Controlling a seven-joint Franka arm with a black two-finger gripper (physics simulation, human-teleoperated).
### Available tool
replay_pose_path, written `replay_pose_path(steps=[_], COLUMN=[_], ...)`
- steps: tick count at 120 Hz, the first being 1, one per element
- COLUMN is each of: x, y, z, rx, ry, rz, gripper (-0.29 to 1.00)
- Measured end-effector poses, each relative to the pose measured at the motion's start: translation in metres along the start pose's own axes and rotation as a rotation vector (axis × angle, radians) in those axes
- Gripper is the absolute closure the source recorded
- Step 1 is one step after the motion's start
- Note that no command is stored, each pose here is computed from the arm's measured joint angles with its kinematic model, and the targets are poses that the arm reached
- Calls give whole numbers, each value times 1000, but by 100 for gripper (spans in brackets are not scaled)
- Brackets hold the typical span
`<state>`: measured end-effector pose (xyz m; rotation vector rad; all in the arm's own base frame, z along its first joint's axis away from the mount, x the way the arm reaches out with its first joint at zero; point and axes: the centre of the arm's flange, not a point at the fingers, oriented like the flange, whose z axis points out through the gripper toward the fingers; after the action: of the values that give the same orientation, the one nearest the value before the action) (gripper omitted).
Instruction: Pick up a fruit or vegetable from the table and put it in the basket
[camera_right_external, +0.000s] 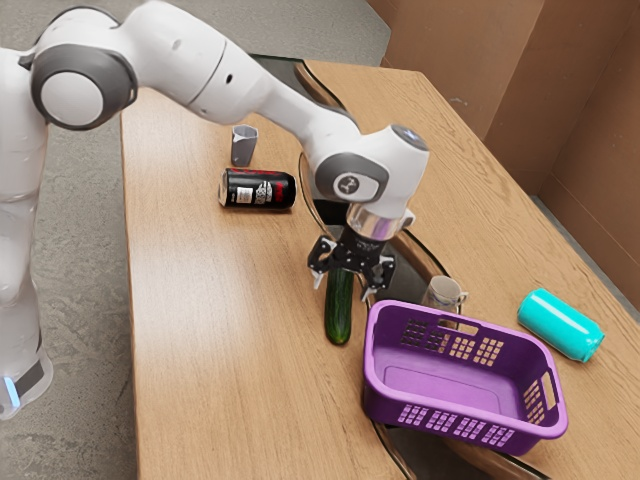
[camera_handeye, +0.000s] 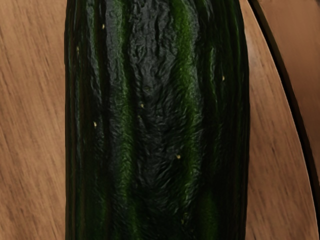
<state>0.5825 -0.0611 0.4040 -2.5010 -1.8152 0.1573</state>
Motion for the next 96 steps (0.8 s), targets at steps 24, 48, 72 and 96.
replay_pose_path(steps=[24, 48, 72, 96], x=[0, 1, 2, 1], y=[1, 2, 0, -2], z=[2, 7, 2, -1], rx=[-5, 8, 11, 21], ry=[2, 24, 38, 48], rz=[16, 47, 62, 74], gripper=[9, 19, 34, 56])
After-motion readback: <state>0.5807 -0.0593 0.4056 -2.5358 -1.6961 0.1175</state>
